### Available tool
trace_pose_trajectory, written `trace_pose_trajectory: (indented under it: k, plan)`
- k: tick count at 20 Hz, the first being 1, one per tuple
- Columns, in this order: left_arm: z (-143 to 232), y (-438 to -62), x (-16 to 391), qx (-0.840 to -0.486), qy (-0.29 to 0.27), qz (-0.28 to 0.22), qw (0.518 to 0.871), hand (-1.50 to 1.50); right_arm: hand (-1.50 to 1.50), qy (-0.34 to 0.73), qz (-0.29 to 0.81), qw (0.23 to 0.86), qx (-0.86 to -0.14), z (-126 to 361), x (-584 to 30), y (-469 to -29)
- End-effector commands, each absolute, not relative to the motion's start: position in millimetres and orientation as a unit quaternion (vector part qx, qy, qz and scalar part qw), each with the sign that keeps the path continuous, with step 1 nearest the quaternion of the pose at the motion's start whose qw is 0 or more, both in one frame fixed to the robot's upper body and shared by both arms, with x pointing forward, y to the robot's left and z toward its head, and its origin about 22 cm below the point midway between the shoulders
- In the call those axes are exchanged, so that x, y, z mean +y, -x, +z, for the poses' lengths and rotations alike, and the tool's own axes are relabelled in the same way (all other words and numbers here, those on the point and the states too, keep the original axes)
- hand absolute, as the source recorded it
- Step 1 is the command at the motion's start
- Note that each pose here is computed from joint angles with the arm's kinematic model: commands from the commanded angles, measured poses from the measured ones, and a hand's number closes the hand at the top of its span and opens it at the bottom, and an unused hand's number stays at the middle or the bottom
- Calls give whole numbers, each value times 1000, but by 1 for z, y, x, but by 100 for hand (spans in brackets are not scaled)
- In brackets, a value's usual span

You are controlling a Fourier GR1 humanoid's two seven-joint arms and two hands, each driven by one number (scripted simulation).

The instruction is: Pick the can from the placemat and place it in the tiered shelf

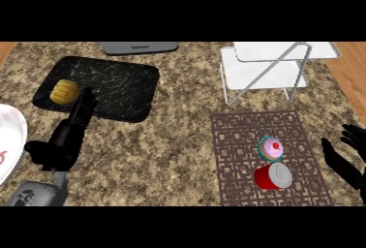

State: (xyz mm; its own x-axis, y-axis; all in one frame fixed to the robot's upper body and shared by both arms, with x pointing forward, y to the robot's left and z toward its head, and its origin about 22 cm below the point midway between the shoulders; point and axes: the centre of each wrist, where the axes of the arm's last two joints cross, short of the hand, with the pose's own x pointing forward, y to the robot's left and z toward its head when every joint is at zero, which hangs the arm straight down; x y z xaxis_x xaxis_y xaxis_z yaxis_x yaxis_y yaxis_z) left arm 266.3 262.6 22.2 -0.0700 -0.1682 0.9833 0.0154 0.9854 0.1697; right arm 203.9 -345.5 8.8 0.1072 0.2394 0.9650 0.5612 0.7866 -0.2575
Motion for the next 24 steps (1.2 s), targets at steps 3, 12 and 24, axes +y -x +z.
trace_pose_trajectory:
  k: [3,12,24]
  plan:
    - [20,-271,246,-704,-64,-98,700,0,-150,466,-247,597,-605,-22,-341,-150]
    - [10,-278,227,-709,-58,-109,694,0,-150,341,-146,647,-666,6,-340,-94]
    - [20,-284,224,-710,-58,-114,692,0,-150,366,38,729,-577,111,-307,-86]
